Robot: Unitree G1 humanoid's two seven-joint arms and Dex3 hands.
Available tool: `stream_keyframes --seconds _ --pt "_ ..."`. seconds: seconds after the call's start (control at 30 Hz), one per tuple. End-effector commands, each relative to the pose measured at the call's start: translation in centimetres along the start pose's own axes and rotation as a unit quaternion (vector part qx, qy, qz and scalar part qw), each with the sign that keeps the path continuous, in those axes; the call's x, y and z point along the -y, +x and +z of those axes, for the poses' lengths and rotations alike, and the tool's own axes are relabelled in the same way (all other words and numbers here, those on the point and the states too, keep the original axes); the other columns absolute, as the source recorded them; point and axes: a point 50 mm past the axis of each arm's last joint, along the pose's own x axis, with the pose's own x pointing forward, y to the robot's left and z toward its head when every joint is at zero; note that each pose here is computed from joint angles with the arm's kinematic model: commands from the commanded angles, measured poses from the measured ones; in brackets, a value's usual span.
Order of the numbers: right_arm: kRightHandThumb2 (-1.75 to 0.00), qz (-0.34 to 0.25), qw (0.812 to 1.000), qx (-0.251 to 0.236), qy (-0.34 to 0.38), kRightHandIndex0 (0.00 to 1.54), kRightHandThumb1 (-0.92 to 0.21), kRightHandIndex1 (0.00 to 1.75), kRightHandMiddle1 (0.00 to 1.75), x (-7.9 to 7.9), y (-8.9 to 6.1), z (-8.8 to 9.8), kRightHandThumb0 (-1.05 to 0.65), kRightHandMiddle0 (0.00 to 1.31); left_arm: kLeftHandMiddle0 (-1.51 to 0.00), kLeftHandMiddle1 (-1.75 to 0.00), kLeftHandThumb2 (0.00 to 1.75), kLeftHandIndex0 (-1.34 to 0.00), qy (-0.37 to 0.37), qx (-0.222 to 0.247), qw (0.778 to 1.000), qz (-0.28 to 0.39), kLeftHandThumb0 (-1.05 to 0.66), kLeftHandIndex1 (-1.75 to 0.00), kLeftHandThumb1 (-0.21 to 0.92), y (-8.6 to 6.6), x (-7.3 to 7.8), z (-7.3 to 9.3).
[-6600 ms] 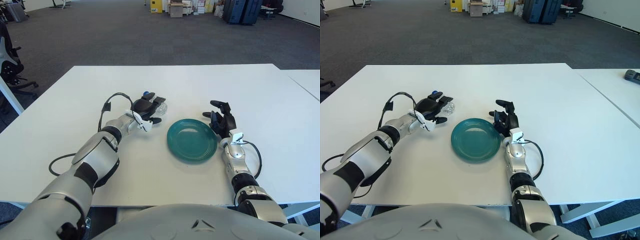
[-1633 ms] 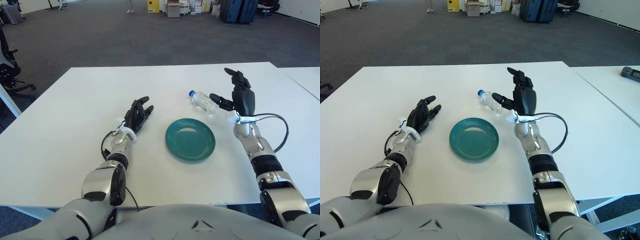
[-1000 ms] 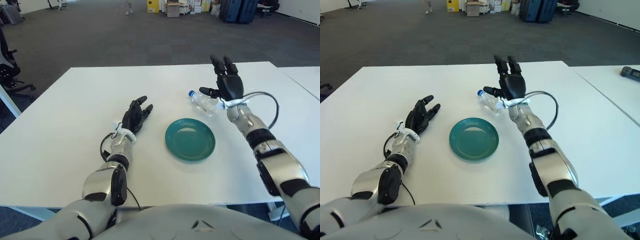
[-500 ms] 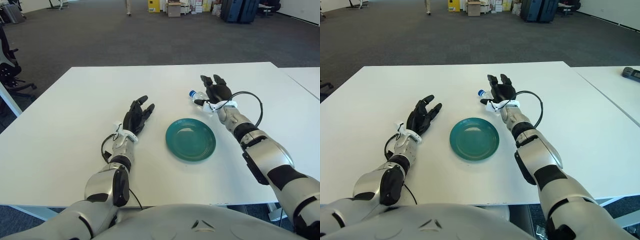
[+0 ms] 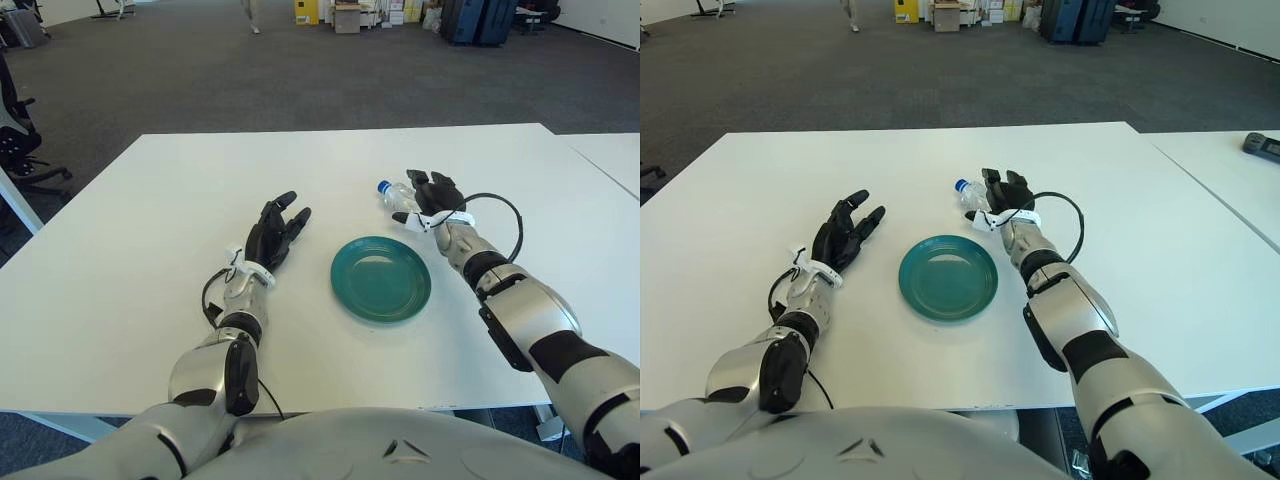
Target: Put the bottle into the plate.
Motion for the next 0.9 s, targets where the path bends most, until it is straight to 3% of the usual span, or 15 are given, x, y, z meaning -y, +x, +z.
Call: stream_keyframes --seconds 0.0,0.63,0.87 --pt "-0.42 0.017 0.999 -0.018 0.02 0.24 -0.92 0.09 0.38 -0.5 -0.2 -0.3 -0.91 0.0 -0.55 -0.22 0.87 -0.02 -0.042 -0.025 0.999 0.015 -0.83 -1.08 0.92 -1.9 -0.8 -2.4" --pt "-0.38 0.064 0.995 -0.061 0.053 0.33 -0.92 0.2 0.56 -2.4 -1.1 -1.1 -0.85 0.0 -0.52 -0.47 0.88 -0.11 -0.066 0.047 0.995 -0.06 -0.85 -1.11 0.92 -2.2 -0.5 -0.7" --pt "-0.38 0.071 0.994 -0.063 0.053 0.25 -0.92 0.44 0.61 -2.8 -1.3 -1.1 -0.84 0.0 -0.54 -0.52 0.88 -0.13 -0.071 0.063 0.993 -0.072 -0.85 -1.12 0.92 -2.3 -0.5 0.0"
